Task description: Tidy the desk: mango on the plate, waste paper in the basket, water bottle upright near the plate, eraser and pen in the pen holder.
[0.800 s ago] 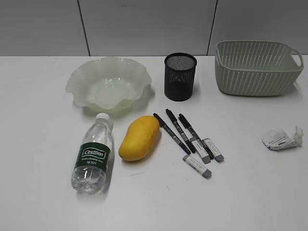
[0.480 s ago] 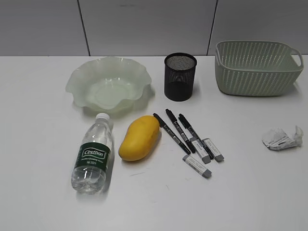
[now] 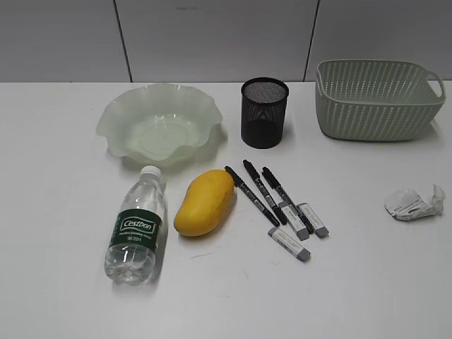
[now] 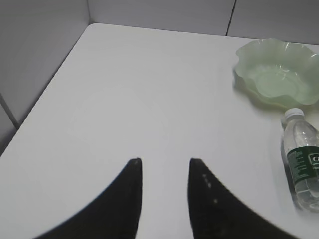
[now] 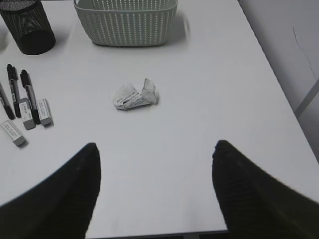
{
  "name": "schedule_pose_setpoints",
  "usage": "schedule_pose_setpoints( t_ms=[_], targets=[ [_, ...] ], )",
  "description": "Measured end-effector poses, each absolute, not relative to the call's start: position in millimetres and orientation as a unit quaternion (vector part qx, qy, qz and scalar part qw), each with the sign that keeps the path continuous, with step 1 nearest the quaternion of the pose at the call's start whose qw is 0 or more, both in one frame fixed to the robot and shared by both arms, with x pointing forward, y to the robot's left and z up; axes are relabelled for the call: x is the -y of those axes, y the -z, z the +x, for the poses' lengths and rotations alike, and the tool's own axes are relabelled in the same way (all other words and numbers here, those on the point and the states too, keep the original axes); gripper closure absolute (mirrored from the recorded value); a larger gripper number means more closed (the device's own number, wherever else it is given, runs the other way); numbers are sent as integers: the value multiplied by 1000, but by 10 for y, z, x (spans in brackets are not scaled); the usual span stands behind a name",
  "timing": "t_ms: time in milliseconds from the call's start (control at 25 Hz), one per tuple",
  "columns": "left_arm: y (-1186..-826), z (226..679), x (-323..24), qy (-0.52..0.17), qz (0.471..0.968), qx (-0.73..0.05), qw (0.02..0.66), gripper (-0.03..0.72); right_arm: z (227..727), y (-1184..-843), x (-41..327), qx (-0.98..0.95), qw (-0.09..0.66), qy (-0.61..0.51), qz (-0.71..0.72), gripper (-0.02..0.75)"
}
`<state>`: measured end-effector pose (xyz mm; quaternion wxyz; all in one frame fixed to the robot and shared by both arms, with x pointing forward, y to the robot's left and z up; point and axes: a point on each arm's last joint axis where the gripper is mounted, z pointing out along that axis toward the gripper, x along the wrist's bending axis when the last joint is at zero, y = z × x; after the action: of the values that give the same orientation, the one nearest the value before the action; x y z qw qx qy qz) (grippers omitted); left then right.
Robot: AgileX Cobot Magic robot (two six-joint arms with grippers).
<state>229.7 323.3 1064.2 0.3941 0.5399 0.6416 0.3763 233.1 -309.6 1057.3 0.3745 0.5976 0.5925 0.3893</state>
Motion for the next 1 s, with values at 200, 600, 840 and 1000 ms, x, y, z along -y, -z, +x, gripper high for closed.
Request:
schedule_pose_setpoints(
  t_ms=[200,600,840,1000],
  targets=[
    [-10641,2297,-3228,-374,540,-642,396,452,2331,-10573,3096,-593,375,-389,598,188],
    [-10983,3067,-2752,-315,656,-494,475,372,2331,-10574,3096,-593,375,-389,598,188],
    [-10677,4251,-2337,-183,753,-488,402,312,2331,-10574,3096,-593,375,-389,598,188],
    [-10527,4797,-1796,-168,810,-419,374,310,2331,-10574,3096,-593,375,-389,598,188]
  ],
)
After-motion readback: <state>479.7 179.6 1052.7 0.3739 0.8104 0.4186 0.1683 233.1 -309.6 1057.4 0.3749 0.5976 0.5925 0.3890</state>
